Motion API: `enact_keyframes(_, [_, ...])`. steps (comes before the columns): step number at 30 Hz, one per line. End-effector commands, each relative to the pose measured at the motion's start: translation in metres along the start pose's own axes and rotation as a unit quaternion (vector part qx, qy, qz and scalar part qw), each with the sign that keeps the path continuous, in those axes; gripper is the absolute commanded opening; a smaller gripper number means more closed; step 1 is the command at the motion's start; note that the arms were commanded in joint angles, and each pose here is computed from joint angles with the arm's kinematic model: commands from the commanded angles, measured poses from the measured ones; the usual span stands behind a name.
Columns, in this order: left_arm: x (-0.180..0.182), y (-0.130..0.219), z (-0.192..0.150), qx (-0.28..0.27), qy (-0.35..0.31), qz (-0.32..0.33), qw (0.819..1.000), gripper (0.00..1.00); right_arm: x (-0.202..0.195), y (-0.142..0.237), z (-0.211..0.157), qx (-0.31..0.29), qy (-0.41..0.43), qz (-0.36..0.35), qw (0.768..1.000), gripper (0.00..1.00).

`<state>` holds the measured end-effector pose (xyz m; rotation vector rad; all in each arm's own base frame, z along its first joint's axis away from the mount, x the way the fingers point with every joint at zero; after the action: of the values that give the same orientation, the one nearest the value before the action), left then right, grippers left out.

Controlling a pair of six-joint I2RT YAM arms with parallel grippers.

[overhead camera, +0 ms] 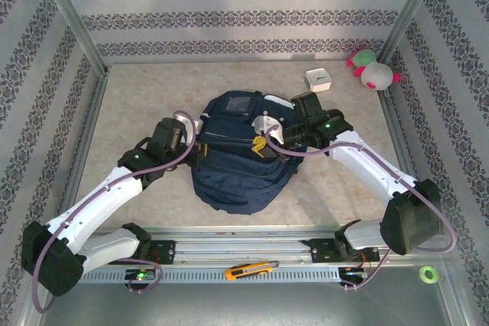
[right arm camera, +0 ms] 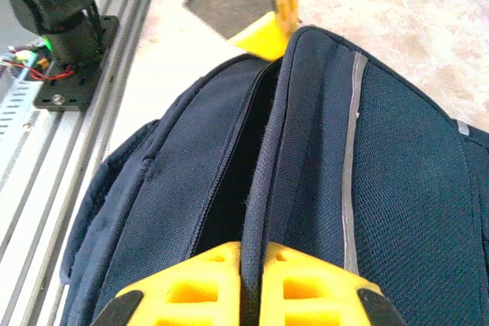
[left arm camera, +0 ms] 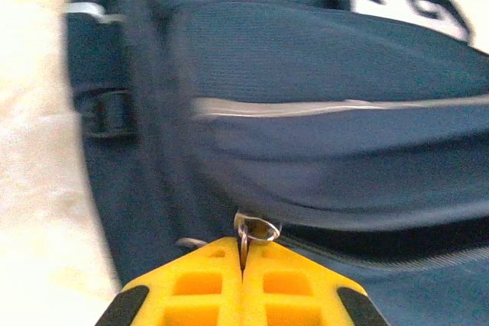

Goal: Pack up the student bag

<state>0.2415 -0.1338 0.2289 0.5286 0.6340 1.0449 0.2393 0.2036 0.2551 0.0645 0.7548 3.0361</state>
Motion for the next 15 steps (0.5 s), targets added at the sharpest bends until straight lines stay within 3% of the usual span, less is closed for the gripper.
enact_keyframes(1, [0.034, -0.003, -0.001, 0.001, 0.001, 0.085, 0.996, 0.00, 0.029, 0.015, 0.014, -0.073, 0.038, 0.082, 0.993, 0.00])
enact_keyframes(7, [0.063, -0.021, 0.007, -0.006, 0.042, 0.117, 0.992, 0.02, 0.032, 0.021, 0.014, -0.098, 0.037, 0.097, 0.990, 0.00])
enact_keyframes(11, [0.070, -0.030, 0.006, 0.004, 0.084, 0.118, 0.989, 0.28, 0.019, 0.015, 0.011, -0.077, 0.017, 0.052, 0.996, 0.00])
enact_keyframes(12, [0.076, -0.029, 0.004, 0.003, 0.105, 0.134, 0.985, 0.38, 0.015, 0.013, 0.010, -0.070, 0.014, 0.033, 0.997, 0.00])
enact_keyframes(15, [0.103, -0.019, -0.010, 0.007, 0.187, 0.187, 0.965, 0.55, 0.011, 0.010, 0.007, -0.069, 0.011, 0.003, 0.998, 0.00])
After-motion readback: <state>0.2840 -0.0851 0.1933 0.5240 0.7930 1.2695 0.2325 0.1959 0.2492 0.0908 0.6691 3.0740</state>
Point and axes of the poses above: each hand's point on the last joint's axis, 136 mm out from that joint toward the fingers, its own y axis back along the fingers, its own x axis along the line the jaws close on, z = x × y, the point moved 7 cm from there along y, back along the fingers, and after that the axes turned 3 degrees about -y, right-handed, at the moved point
